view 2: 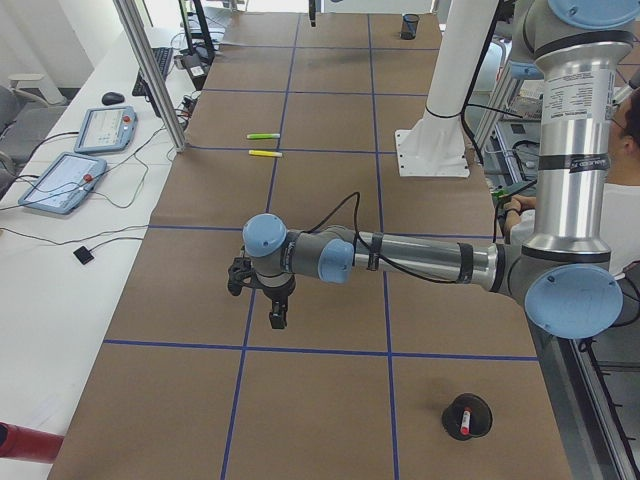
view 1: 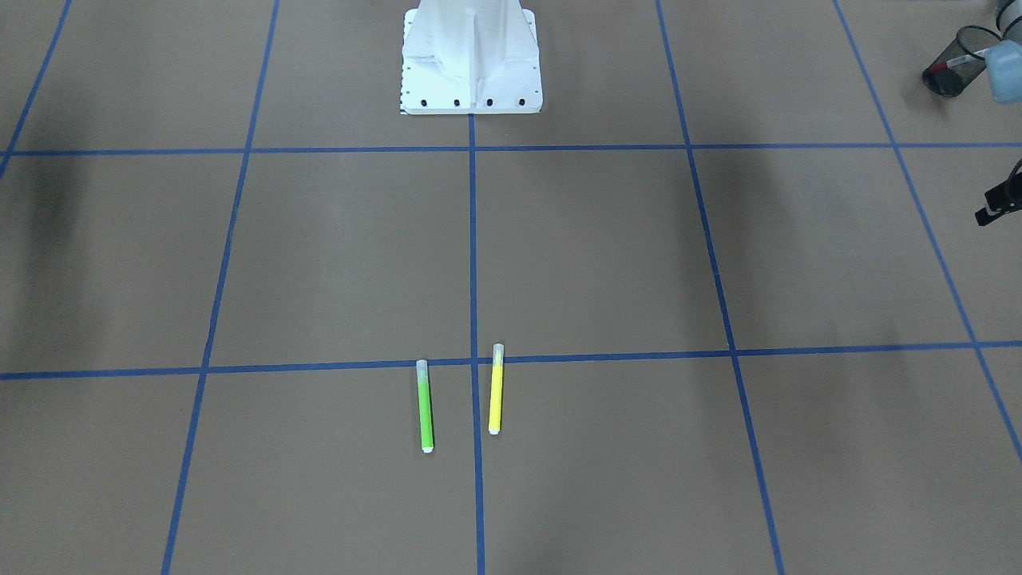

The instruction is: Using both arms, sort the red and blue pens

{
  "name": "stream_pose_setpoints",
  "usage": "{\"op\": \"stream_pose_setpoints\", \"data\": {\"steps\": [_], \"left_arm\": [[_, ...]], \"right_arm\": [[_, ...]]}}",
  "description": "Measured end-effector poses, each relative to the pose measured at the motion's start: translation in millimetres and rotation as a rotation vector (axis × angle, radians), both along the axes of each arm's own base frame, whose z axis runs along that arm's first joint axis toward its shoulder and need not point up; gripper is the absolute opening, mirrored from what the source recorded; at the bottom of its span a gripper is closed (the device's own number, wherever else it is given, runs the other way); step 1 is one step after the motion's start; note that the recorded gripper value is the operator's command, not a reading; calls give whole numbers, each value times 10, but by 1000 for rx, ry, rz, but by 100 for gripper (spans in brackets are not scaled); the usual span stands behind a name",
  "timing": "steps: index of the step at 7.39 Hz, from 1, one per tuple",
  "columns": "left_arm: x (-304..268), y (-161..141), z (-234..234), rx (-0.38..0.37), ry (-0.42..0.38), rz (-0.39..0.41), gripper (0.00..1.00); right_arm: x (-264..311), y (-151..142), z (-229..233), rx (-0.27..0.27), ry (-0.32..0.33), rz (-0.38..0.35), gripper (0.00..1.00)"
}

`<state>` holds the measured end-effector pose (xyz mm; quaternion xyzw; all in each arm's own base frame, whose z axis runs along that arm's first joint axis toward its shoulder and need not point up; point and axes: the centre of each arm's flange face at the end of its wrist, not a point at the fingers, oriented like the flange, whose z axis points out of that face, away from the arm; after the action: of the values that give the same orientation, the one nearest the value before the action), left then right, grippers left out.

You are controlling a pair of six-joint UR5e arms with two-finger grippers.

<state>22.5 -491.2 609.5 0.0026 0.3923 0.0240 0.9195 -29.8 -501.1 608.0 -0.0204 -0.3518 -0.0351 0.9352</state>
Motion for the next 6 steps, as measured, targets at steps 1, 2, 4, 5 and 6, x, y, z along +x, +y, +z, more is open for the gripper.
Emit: {"op": "stream_pose_setpoints", "data": {"steps": [1, 2, 4, 5, 6], "left_arm": [[6, -18, -39, 8, 2, 0, 99], [11, -31, -85, 17, 3, 1, 99], [12, -35, -153, 31, 4, 1, 99], [10, -32, -168, 35, 3, 1, 99], [6, -31, -178, 37, 3, 0, 99]], "right_arm": [[1, -2, -2, 2, 1, 0, 100], [3, -1, 1, 3, 3, 0, 100], [12, 10, 20, 5, 12, 2, 100], [17, 21, 36, 3, 16, 3, 100], [23, 25, 46, 3, 23, 4, 100]]}}
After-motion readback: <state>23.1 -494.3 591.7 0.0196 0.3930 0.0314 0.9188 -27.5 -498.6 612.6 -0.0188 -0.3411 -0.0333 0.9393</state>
